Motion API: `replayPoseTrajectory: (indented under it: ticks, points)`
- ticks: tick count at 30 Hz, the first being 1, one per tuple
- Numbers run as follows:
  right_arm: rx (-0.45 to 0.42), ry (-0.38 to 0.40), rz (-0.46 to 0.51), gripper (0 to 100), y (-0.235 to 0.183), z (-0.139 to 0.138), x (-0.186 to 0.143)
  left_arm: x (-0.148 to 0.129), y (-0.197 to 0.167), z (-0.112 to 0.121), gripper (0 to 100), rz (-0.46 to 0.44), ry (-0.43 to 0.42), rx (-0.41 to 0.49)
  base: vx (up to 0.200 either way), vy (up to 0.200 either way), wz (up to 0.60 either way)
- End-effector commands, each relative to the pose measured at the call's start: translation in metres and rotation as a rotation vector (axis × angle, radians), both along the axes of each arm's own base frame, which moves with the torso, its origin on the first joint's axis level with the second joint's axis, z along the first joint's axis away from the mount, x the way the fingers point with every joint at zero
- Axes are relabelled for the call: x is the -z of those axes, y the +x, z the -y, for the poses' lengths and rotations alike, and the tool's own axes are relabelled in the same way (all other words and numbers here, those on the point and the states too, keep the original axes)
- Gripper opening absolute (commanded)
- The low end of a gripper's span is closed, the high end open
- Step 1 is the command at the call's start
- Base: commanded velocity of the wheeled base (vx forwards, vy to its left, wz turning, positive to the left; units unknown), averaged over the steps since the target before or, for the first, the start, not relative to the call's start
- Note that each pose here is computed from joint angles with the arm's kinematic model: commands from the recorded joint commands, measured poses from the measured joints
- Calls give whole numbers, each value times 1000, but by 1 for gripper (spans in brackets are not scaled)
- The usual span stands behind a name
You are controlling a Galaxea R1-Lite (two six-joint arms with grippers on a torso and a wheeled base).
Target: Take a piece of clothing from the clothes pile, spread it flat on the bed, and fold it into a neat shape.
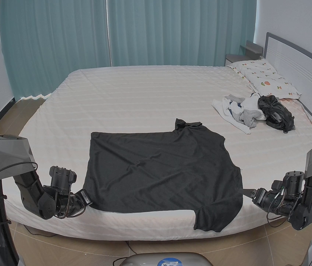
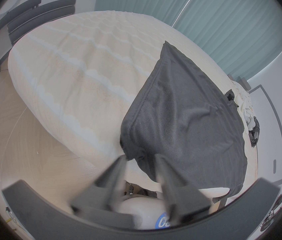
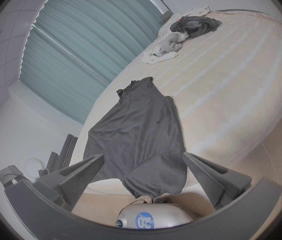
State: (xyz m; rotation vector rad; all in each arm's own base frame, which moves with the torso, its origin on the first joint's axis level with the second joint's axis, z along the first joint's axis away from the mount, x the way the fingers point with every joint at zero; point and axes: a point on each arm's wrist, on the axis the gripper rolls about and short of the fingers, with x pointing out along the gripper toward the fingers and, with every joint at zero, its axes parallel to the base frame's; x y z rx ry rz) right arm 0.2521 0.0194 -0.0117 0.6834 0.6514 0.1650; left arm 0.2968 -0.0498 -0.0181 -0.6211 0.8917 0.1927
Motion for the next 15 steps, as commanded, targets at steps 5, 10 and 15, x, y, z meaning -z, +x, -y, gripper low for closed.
replayPoseTrajectory:
  ticks: [5, 10, 15]
  points:
    - [3, -19, -41, 100, 10, 4, 23, -9, 1, 0, 0, 23, -93, -81, 0, 0, 0]
    - [-5, -17, -4, 100, 29, 2, 26, -14, 3, 1, 0, 31, -152, -76, 0, 0, 0]
    - [-53, -49, -48, 100, 37, -1, 33, -20, 3, 0, 0, 41, -207, -100, 0, 0, 0]
